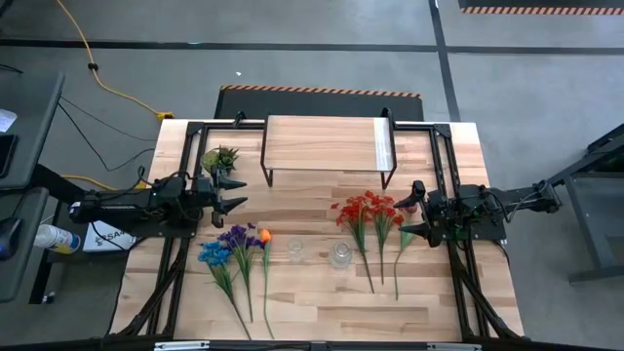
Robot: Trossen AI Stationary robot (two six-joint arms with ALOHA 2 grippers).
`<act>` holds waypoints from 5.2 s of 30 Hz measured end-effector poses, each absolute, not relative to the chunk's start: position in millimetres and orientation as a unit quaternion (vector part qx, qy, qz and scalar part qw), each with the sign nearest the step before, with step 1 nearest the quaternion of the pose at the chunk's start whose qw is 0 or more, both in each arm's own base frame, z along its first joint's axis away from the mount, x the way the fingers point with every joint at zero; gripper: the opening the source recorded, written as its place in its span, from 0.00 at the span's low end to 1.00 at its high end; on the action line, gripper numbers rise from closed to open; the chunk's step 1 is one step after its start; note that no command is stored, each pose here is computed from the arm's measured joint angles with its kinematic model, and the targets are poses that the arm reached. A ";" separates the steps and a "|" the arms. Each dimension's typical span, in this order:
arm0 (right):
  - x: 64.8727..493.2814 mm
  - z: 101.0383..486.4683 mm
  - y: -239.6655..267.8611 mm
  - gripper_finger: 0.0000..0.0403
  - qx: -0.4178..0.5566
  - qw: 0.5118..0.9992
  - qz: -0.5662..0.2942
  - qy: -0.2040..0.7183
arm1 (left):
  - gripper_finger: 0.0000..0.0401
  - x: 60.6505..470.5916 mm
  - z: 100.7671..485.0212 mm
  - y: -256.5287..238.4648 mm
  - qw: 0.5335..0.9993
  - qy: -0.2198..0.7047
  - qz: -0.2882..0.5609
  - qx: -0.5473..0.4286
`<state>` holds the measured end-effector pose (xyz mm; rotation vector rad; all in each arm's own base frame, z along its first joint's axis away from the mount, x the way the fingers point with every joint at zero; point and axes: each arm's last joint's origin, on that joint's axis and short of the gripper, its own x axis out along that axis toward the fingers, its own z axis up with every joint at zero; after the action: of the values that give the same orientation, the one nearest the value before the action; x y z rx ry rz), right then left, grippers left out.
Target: Pick and place flowers into a vace then onto a shelf
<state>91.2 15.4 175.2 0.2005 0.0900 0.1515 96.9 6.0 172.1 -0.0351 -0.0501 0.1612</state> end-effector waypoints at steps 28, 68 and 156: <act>91.2 175.3 15.4 0.81 0.100 0.991 0.076 0.045 | 0.60 96.9 172.9 5.9 0.958 -0.048 0.069 -0.274; 86.5 213.8 12.9 0.81 0.270 0.947 0.090 -0.146 | 0.60 94.4 188.7 7.2 0.893 -0.143 0.047 -0.424; 34.2 270.8 -0.9 0.81 0.159 0.826 0.006 -0.542 | 0.60 178.3 208.4 -218.8 0.464 0.510 0.334 -0.642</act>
<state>34.2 -0.9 270.8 0.3372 -1.1509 0.0120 178.3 -218.8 208.4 -1.5779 1.2536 0.8199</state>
